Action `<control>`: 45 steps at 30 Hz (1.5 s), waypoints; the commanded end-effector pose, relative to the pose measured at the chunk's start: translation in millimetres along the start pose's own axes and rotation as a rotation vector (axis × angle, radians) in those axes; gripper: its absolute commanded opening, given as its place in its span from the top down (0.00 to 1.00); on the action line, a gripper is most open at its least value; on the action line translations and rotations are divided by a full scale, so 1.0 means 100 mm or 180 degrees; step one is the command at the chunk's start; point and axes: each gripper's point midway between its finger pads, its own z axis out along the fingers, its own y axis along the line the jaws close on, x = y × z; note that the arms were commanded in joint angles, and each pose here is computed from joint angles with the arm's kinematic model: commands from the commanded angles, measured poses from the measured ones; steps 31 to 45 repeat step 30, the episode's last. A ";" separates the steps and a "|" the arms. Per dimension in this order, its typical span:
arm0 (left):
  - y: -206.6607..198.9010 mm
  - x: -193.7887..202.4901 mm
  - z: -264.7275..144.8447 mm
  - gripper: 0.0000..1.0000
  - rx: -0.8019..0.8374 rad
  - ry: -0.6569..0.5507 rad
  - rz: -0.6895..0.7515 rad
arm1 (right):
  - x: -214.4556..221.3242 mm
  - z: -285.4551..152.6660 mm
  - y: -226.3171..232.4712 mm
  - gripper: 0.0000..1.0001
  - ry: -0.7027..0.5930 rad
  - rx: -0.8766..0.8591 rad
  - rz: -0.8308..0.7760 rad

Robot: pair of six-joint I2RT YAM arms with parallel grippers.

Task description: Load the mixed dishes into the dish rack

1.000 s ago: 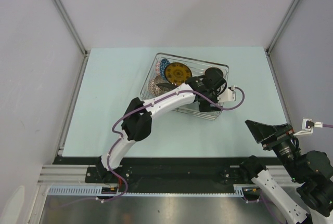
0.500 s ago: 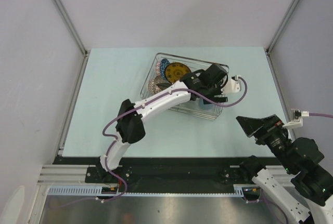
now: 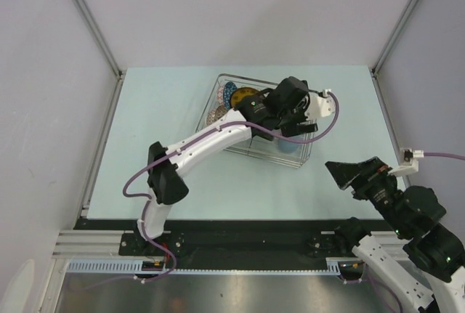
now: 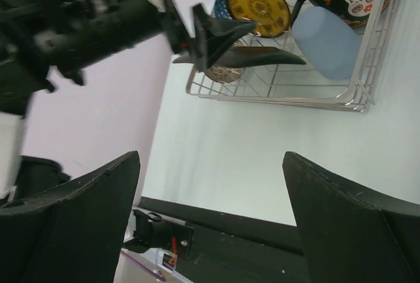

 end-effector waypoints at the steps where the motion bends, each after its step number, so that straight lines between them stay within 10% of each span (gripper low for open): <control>1: 0.49 -0.21 -0.70 0.00 -0.0239 -0.0394 -0.0485 | 0.16 0.29 -0.06 0.04 0.0339 0.0239 -0.0390; 11: 1.42 0.90 -2.10 0.00 -0.1080 -0.0377 -0.1731 | -0.16 1.05 -0.23 0.00 0.0341 0.1168 -0.1432; 18: 0.94 1.98 -2.40 0.00 -0.1093 -0.0043 -0.2194 | -0.06 1.34 -0.15 0.00 0.0554 0.1119 -0.1563; 45: 0.72 2.15 -2.58 0.00 -0.1298 -0.0313 -0.2509 | -0.07 1.37 -0.10 0.00 0.0571 0.1030 -0.1655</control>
